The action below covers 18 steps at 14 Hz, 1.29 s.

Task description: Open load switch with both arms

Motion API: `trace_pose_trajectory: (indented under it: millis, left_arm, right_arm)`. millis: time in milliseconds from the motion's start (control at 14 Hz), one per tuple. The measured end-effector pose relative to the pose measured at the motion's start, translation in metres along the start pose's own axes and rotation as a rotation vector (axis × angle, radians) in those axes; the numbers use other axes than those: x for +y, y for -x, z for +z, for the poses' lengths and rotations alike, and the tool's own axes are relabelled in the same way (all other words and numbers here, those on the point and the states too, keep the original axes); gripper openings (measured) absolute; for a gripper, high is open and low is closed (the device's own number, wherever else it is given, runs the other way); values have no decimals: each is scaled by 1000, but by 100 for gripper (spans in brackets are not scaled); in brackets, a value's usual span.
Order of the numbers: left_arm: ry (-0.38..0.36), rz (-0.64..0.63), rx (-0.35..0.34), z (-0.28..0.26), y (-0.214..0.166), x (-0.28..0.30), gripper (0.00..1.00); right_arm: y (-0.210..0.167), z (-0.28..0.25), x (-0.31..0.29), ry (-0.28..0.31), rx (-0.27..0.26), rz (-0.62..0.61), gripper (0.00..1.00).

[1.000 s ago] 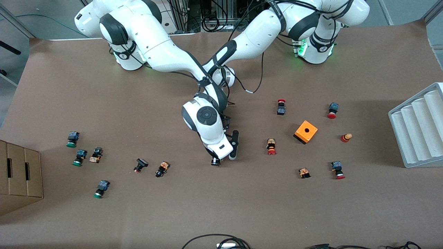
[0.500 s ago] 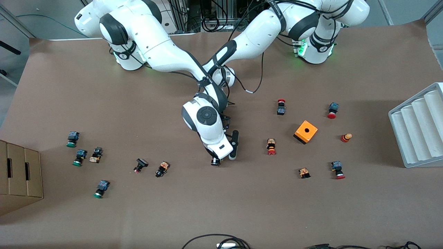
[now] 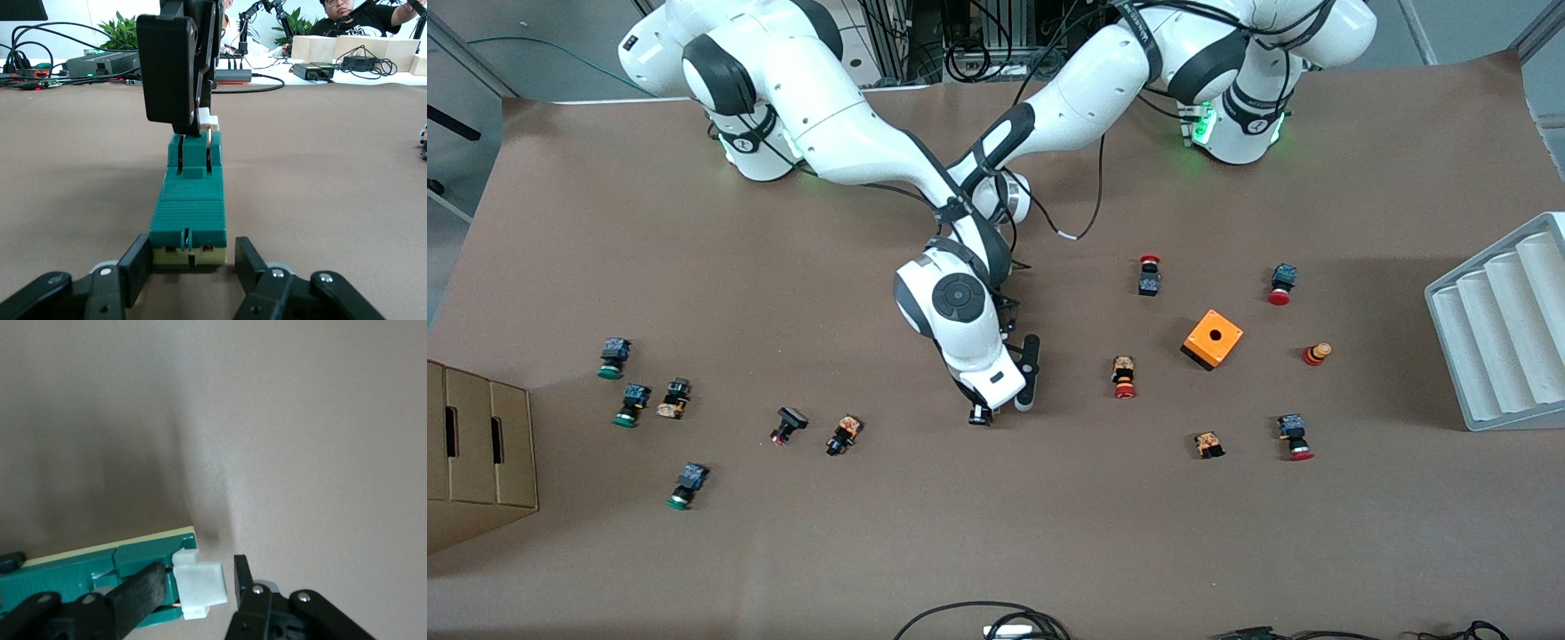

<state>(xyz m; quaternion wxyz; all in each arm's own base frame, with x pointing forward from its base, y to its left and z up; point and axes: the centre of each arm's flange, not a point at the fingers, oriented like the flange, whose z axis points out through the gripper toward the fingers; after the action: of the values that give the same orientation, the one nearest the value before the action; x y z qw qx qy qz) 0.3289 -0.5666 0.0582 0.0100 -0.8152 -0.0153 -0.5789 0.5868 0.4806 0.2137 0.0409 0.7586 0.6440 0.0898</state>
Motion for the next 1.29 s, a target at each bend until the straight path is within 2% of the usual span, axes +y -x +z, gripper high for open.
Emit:
trace_pose_trajectory:
  millis: [1286]
  left_arm:
    - [0,0,0,0,0,0,59]
  right_arm:
    - [2,-10,1,-14,-11,-27,48]
